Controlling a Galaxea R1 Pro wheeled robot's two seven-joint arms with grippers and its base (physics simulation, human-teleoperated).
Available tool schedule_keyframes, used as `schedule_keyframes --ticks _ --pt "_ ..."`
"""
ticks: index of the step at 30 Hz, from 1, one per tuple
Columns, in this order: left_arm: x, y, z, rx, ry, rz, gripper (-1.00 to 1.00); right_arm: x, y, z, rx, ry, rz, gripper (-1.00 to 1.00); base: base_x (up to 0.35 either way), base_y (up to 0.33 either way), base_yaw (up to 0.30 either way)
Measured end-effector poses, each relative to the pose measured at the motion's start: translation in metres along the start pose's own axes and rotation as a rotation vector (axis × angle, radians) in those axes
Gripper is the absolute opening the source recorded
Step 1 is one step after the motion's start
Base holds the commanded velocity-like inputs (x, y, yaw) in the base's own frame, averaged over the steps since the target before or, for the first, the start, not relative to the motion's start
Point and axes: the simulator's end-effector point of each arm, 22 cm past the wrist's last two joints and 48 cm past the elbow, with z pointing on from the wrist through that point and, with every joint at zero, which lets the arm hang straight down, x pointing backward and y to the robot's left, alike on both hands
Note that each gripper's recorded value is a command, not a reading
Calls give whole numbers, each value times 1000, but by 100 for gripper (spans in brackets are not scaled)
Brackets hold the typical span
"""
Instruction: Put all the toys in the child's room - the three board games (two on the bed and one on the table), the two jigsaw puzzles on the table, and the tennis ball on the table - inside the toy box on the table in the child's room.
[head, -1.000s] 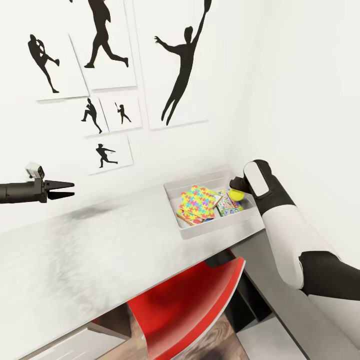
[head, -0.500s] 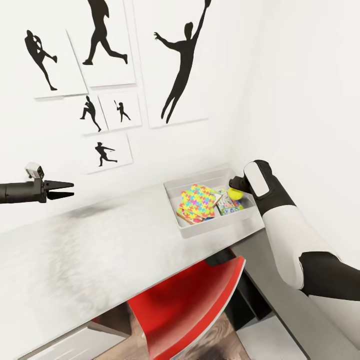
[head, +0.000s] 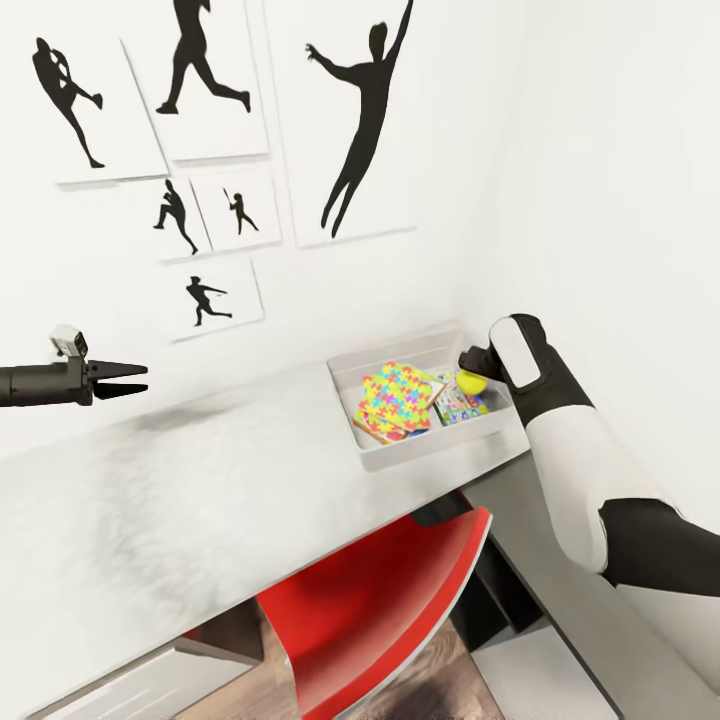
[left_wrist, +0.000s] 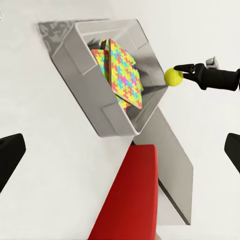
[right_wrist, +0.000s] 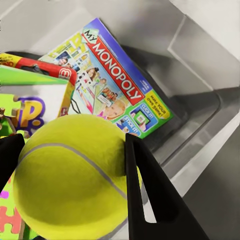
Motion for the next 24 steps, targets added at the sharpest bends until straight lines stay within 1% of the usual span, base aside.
schedule_keyframes --ticks 15,19,24 --pt "3 12 6 -5 9 -14 100 -15 5 1 -3 -19 -2 -100 0 0 0" --pt "-6 10 4 -5 0 -3 100 -14 6 4 -2 -16 -3 -100 0 0 0" --pt "-18 3 2 15 -23 11 100 -11 6 9 1 -10 -5 -100 0 0 0"
